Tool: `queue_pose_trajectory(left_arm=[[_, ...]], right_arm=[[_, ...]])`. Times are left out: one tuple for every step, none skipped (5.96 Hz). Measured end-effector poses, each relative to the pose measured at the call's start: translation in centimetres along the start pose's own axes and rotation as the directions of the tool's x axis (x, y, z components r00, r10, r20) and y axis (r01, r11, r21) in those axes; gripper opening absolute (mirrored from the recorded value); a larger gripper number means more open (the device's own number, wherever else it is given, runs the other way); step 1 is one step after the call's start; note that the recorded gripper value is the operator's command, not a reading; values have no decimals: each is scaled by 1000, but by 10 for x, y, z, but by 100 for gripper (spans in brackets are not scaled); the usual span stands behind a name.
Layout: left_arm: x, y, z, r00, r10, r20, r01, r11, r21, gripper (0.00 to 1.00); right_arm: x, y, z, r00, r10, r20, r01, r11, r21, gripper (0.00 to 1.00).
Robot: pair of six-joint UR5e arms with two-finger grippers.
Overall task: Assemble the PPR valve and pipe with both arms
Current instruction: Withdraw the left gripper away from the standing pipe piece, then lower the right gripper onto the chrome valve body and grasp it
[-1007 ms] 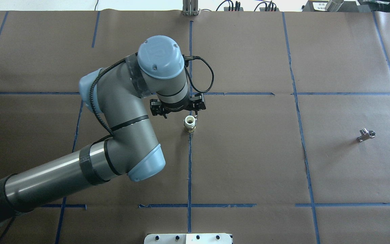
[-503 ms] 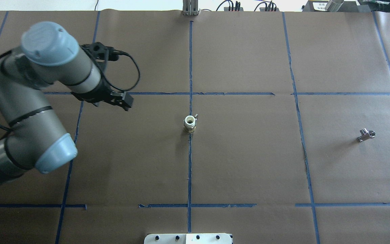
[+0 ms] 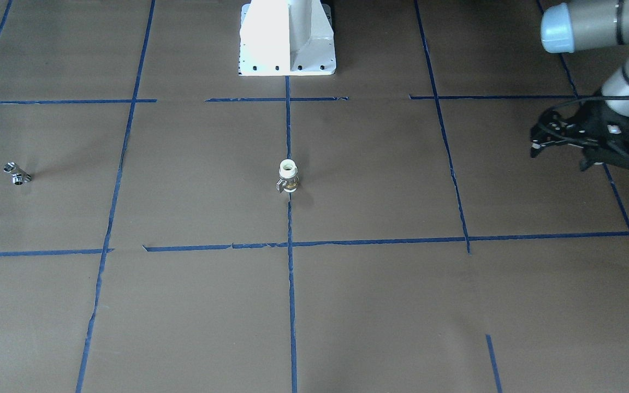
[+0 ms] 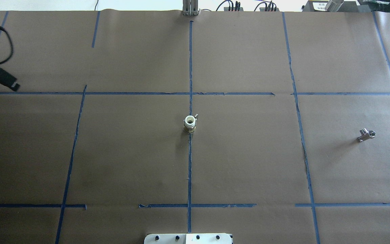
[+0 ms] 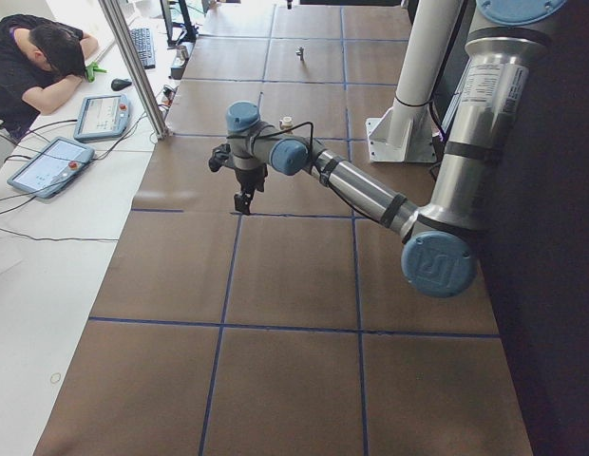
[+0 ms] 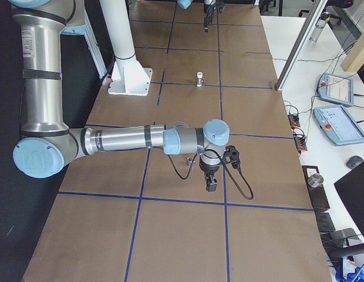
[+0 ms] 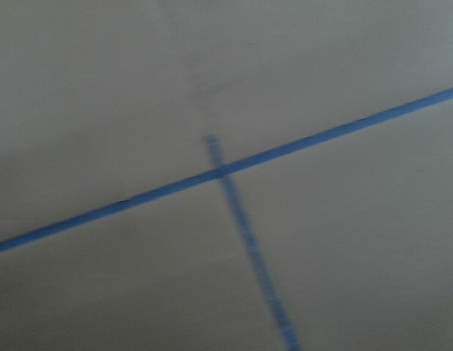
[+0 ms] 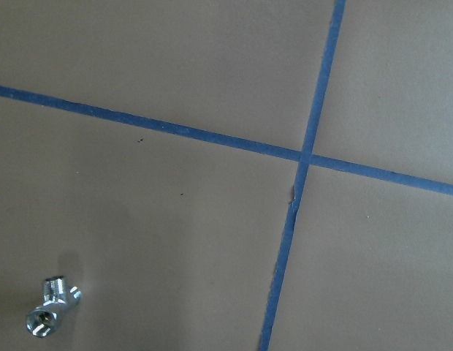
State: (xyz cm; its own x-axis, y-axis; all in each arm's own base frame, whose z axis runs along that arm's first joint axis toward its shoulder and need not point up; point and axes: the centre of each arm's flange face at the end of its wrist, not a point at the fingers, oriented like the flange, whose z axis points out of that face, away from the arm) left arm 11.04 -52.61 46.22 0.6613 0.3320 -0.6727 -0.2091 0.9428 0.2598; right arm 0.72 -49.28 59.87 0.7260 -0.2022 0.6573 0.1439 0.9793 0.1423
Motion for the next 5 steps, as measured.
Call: queue_pose_trajectory(left_arm=[[-91,41,-4,1000,-19,9,19,1000,-17,100],[-159,86,-4,998,-63,16,64,998,-29,100],[-201,130,-1,993,-113,17,114,993,-38,100],[-213,152,1,990,-141,13,141,989,-42,100],[-215,158,2,988,-153,-1,153,987,-41,100]], right_arm=[[-8,-4,1,1000,0,5,0,1000,10,100],[-19,-10,1,1000,-4,25,4,1000,21,100],[-40,-18,1,998,0,56,-1,1000,26,100],[-69,-22,8,997,12,72,-14,1000,25,100],[-97,-22,23,997,30,72,-33,999,38,100]])
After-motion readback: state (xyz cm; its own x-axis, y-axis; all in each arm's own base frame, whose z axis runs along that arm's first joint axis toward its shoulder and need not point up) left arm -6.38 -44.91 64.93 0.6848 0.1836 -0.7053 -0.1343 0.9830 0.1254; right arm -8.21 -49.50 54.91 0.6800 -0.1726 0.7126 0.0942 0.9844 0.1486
